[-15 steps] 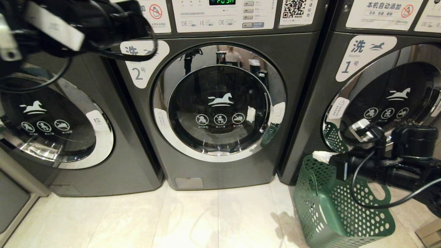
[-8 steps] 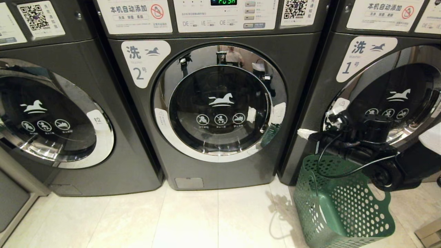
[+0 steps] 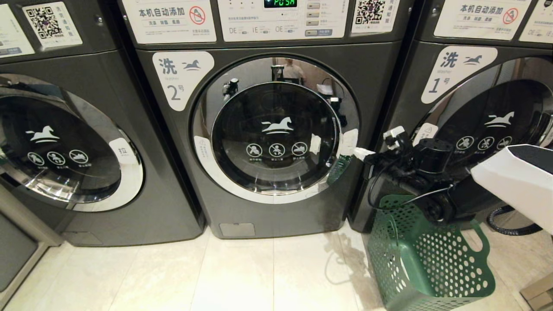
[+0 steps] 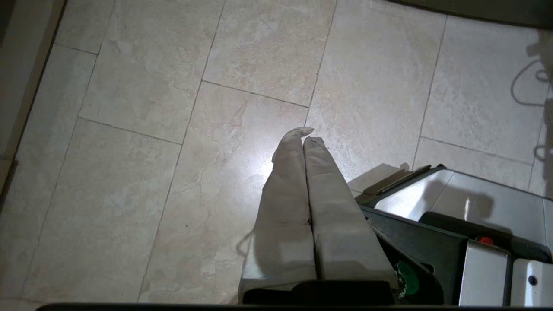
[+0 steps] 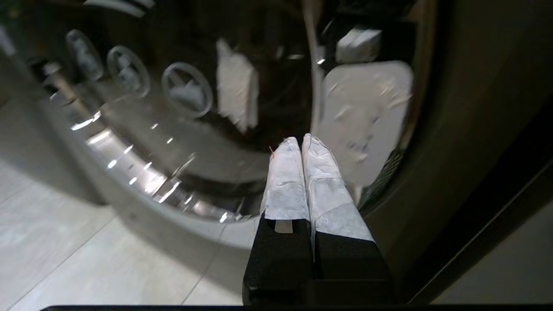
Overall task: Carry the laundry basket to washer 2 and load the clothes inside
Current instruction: Press the washing machine door tightly with the right hand
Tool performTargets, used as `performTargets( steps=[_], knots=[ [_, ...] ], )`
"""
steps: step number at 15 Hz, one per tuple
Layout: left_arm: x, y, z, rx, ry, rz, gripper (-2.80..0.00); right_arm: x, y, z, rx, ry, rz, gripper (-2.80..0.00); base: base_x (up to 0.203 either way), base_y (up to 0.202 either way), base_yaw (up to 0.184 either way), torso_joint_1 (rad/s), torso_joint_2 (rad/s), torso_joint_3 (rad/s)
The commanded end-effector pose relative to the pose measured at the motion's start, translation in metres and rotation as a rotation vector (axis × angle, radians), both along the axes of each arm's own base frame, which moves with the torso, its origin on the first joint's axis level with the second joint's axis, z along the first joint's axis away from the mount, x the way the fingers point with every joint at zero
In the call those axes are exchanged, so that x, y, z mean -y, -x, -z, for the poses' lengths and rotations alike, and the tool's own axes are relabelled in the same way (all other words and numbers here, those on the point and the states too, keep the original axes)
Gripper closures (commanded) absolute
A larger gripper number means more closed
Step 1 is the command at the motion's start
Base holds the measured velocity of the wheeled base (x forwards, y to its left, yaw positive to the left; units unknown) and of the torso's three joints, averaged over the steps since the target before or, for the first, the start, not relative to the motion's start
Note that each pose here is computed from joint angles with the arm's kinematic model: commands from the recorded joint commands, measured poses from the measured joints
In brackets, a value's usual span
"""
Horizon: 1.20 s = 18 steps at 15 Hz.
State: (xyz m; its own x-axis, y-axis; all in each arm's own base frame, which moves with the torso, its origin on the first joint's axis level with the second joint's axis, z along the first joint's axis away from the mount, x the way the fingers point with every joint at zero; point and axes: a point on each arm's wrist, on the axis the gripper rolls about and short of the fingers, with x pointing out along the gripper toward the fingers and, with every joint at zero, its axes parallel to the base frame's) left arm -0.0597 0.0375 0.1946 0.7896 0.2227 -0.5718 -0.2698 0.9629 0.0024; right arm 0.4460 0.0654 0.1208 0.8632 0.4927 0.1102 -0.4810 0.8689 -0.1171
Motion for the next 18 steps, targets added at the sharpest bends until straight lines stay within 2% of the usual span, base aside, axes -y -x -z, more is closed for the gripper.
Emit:
performTargets(
  steps=[1, 3, 6, 8, 10, 11, 14, 16, 18],
  knots=[
    [-0.002, 0.021, 0.017, 0.087, 0.035, -0.075, 0.0, -0.008, -0.028, 0.008, 0.064, -0.019, 0.072, 0.0, 0.0, 0.0, 0.0, 0.0, 0.0, 0.0],
    [-0.001, 0.021, 0.016, 0.139, 0.075, -0.115, 0.0, -0.008, -0.042, 0.015, 0.083, -0.033, 0.15, 0.0, 0.0, 0.0, 0.0, 0.0, 0.0, 0.0],
    [0.002, 0.011, 0.009, 0.259, 0.113, -0.112, 0.0, -0.01, -0.049, 0.029, 0.07, -0.031, 0.158, 0.0, 0.0, 0.0, 0.0, 0.0, 0.0, 0.0],
    [0.005, 0.003, 0.016, 0.248, 0.062, -0.107, 0.0, -0.011, -0.059, 0.026, 0.113, -0.043, 0.186, 0.0, 0.0, 0.0, 0.0, 0.0, 0.0, 0.0],
    [0.011, 0.0, 0.013, 0.221, -0.001, -0.175, 0.0, -0.012, -0.071, 0.027, 0.159, -0.06, 0.215, 0.0, 0.0, 0.0, 0.0, 0.0, 0.0, 0.0],
    [0.015, 0.002, 0.008, 0.221, -0.003, -0.198, 0.0, -0.019, -0.073, 0.03, 0.147, -0.059, 0.211, 0.0, 0.0, 0.0, 0.0, 0.0, 0.0, 0.0],
    [0.023, 0.008, 0.013, 0.226, 0.003, -0.115, 0.0, -0.024, -0.078, 0.032, 0.152, -0.061, 0.205, 0.0, 0.0, 0.0, 0.0, 0.0, 0.0, 0.0],
    [0.024, -0.002, 0.012, 0.299, 0.0, -0.102, 0.0, -0.025, -0.088, 0.035, 0.175, -0.068, 0.205, 0.0, 0.0, 0.0, 0.0, 0.0, 0.0, 0.0],
    [0.027, -0.016, 0.009, 0.409, -0.03, -0.026, 0.0, -0.026, -0.096, 0.046, 0.168, -0.069, 0.203, 0.0, 0.0, 0.0, 0.0, 0.0, 0.0, 0.0]
  ],
)
